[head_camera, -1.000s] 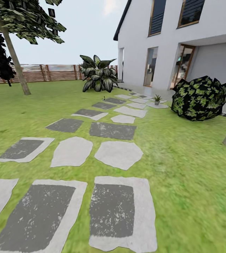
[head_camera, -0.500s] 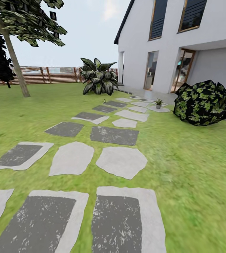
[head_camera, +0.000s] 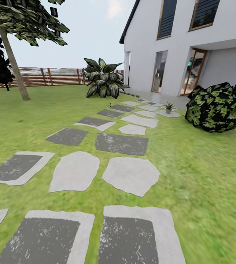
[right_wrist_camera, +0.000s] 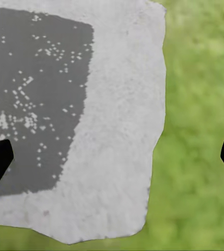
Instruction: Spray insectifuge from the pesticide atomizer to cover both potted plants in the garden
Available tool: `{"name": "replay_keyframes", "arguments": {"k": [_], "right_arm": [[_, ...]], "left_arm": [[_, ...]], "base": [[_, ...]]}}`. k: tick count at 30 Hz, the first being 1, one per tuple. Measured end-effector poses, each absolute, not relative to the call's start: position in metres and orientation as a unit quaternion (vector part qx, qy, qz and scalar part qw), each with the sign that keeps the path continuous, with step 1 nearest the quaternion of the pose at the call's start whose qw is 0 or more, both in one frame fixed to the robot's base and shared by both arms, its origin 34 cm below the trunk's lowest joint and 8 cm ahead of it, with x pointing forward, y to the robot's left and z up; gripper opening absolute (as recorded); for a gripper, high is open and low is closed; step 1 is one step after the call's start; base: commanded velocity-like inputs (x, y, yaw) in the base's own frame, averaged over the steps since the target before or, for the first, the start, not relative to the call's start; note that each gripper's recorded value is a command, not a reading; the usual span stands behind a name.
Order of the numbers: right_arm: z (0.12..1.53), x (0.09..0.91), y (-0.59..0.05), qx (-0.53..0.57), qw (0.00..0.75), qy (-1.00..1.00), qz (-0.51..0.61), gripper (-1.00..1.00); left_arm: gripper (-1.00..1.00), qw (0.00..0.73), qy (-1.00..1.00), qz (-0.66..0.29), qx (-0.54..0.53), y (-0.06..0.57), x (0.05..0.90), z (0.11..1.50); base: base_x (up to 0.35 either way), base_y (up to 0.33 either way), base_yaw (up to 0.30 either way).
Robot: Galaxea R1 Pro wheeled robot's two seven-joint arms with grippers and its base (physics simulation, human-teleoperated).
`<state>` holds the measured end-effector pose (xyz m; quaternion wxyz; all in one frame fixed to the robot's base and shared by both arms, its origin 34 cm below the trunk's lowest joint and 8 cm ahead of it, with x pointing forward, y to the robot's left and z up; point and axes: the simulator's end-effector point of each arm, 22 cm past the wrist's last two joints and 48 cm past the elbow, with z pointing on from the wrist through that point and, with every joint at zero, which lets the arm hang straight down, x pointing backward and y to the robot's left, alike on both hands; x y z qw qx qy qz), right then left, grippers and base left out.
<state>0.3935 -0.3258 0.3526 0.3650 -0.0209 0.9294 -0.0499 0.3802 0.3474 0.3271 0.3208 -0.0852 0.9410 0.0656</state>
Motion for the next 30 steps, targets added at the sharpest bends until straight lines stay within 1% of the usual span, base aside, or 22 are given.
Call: {"name": "replay_keyframes", "arguments": {"k": [20,23,30], "right_arm": [[0.3530,0.3940,-0.3261,-0.021,0.366,0.929,-0.050,1.00],[0.3531,0.3939,-0.3265,-0.020,0.366,0.929,-0.051,1.00],[0.3533,0.3942,-0.3262,-0.020,0.366,0.929,-0.050,1.00]], "left_arm": [[1.00,0.321,0.941,0.065,-0.085,0.3471,0.3801,0.3270],[1.00,0.320,0.941,0.065,-0.085,0.3470,0.3801,0.3270],[1.00,0.321,0.941,0.065,-0.084,0.3470,0.3803,0.3271]], "base": [[0.337,0.113,-0.003],[0.337,0.027,-0.161],[0.337,0.005,-0.260]]}}
